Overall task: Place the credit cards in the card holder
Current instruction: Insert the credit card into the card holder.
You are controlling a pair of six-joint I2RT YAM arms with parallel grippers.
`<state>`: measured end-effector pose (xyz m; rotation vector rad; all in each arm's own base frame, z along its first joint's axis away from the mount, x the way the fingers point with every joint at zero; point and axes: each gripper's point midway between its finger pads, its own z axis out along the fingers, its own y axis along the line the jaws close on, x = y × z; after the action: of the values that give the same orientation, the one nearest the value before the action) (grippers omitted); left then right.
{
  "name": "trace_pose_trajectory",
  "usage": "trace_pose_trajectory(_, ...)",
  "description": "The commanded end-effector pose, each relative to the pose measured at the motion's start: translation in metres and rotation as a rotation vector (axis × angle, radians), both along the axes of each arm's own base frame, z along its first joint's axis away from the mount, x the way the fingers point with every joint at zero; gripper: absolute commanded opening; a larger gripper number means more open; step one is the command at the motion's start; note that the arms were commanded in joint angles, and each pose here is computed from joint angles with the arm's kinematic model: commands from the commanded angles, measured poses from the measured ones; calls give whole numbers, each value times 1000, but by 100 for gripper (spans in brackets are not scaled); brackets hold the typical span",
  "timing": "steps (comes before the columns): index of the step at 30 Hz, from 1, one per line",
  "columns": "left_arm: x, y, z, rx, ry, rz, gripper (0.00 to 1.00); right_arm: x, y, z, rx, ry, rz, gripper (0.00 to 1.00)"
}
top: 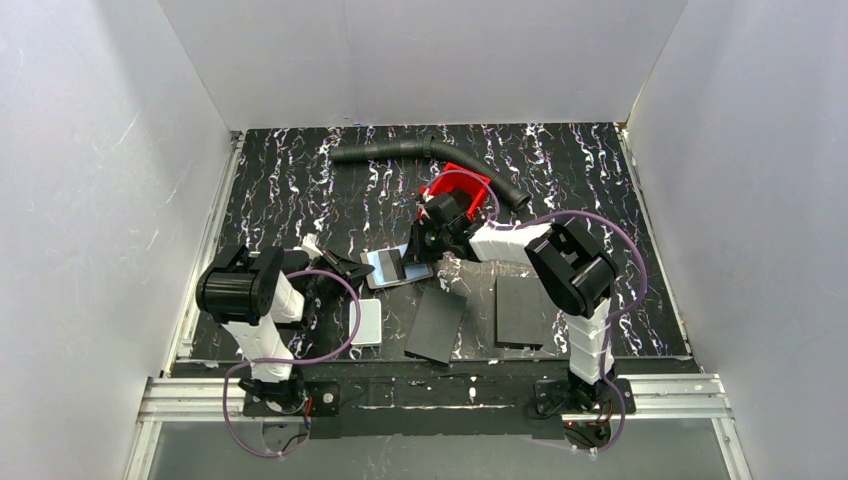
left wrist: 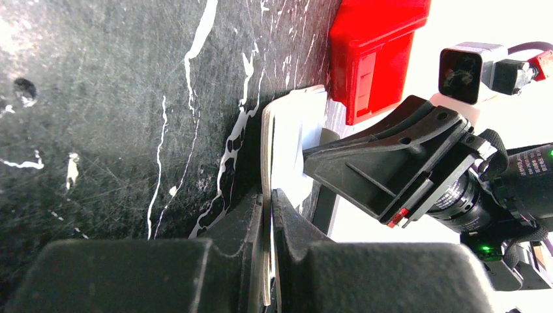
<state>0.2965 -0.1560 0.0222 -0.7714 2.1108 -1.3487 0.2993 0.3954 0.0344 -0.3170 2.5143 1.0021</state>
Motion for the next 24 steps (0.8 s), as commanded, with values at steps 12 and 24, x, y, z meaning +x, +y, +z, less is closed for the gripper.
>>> trace_pose_trajectory(12,4,-3,9,7,-38,-32,0,-12,27,14,72,-43,94,9)
trace_pose_trajectory(24,5,-4,12,5,-49,-34,0,-14,45,21,154,-23,121,9)
